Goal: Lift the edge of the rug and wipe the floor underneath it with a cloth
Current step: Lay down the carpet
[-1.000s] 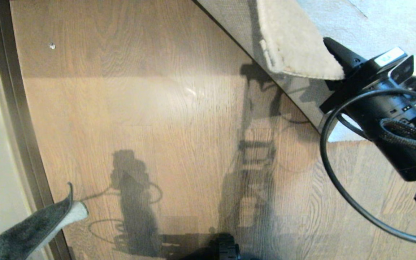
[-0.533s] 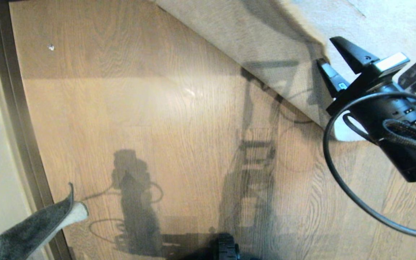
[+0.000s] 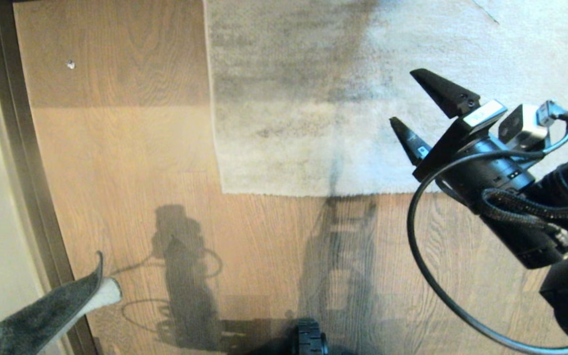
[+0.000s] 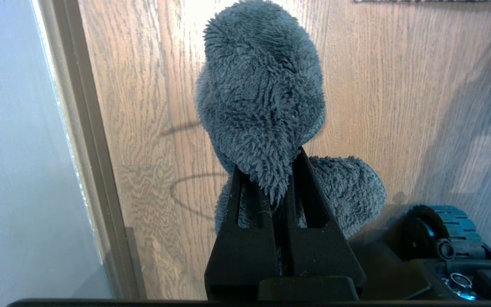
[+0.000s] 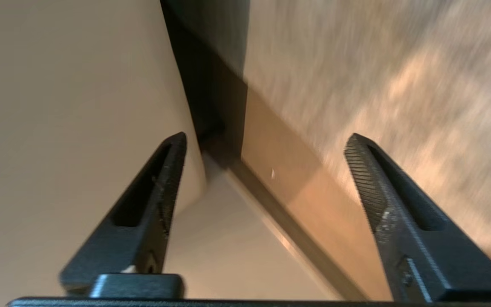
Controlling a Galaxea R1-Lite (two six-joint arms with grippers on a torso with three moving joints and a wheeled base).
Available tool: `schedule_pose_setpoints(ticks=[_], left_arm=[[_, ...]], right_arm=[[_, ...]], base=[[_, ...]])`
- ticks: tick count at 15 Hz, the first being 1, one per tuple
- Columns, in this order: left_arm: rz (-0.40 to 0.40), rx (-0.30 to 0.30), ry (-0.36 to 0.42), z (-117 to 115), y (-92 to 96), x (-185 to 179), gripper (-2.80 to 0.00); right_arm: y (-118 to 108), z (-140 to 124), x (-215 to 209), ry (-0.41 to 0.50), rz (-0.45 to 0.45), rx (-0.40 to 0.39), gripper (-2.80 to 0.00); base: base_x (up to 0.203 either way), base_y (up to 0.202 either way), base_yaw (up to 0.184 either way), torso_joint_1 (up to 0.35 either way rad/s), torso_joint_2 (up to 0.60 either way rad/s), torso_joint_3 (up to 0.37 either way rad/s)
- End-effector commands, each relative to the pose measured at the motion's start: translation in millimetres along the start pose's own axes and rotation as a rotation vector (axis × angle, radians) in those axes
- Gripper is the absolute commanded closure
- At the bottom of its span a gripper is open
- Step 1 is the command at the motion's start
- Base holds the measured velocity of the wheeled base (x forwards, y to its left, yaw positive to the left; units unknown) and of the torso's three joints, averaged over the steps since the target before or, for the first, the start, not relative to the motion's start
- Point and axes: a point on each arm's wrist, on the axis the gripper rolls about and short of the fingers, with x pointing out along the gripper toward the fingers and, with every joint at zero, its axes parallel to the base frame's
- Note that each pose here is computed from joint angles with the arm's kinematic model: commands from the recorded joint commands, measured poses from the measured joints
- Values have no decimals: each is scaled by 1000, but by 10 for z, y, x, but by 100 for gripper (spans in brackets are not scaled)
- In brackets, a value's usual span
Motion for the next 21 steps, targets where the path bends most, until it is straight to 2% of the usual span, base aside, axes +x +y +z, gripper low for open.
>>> schedule_pose_setpoints(ticks=[1, 6, 7, 8, 15, 18, 21], left_arm=[[-1, -1, -1, 0, 0, 0, 0], [1, -1, -1, 0, 0, 0, 0], [1, -1, -1, 0, 0, 0, 0], [1, -1, -1, 0, 0, 0, 0], [0, -1, -1, 0, 0, 0, 0], [1, -1, -1, 0, 0, 0, 0], [1, -1, -1, 0, 0, 0, 0]], right_arm=[[-63, -142, -9, 37, 4, 24, -280], [-408, -423, 21, 110, -100, 16, -280], [-480, -471, 29, 111, -123, -3, -99], [-543, -512, 32, 115, -143, -25, 0], [-704, -590, 27, 124, -195, -73, 0], [-908, -680, 26, 139, -251, -161, 0], [-1057, -735, 15, 127, -304, -180, 0]], base=[[0, 0, 0, 0, 0, 0], [0, 0, 0, 0, 0, 0], [0, 0, 0, 0, 0, 0], [0, 0, 0, 0, 0, 0], [0, 0, 0, 0, 0, 0], [0, 0, 0, 0, 0, 0], [0, 0, 0, 0, 0, 0]])
